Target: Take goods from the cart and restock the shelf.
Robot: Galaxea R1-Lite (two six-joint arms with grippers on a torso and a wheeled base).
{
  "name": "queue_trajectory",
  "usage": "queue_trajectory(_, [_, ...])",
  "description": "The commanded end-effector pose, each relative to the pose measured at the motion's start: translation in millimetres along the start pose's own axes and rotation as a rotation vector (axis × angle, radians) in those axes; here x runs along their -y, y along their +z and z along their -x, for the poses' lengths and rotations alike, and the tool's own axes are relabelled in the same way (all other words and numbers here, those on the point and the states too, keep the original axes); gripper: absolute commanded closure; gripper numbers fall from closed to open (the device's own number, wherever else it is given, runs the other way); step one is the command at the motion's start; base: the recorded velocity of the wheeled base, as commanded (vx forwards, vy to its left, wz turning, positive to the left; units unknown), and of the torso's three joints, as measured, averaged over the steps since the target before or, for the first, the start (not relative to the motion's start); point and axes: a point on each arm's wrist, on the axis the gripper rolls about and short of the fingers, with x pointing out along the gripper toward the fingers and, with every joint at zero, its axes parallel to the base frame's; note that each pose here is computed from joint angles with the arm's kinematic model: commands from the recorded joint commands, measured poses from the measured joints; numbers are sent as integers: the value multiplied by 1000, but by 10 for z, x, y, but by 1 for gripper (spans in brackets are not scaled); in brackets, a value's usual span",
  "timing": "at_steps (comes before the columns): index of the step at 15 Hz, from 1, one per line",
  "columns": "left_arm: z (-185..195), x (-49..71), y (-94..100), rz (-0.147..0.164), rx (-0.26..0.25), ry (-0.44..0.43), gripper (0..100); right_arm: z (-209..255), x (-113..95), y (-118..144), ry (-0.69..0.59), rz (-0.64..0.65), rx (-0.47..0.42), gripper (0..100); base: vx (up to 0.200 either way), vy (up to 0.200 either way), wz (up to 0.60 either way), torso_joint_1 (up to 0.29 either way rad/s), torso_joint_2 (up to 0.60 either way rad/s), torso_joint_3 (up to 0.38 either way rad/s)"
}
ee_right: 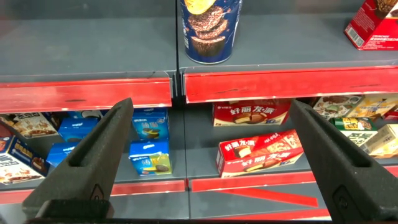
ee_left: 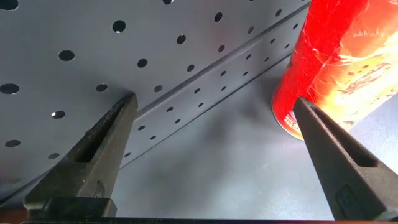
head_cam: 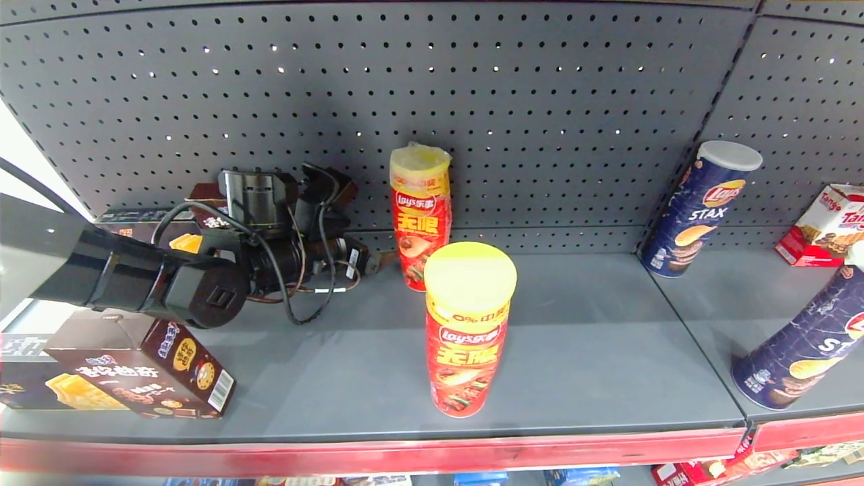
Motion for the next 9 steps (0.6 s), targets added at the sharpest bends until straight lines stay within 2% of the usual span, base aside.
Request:
queue_trajectory(1, [-32,36,-22,0,-6,-10,0,-1,0,0,0,0,-1,0,0,0,0,0,0,0])
queue_trajectory(3, [-44,106,-4,-1,-3,-28,0,-1,0,0,0,0,-1,0,0,0,0,0,0,0])
queue_trajectory(9, [-57,185,28,0,4,-47,0,-1,0,0,0,0,-1,0,0,0,0,0,0,0])
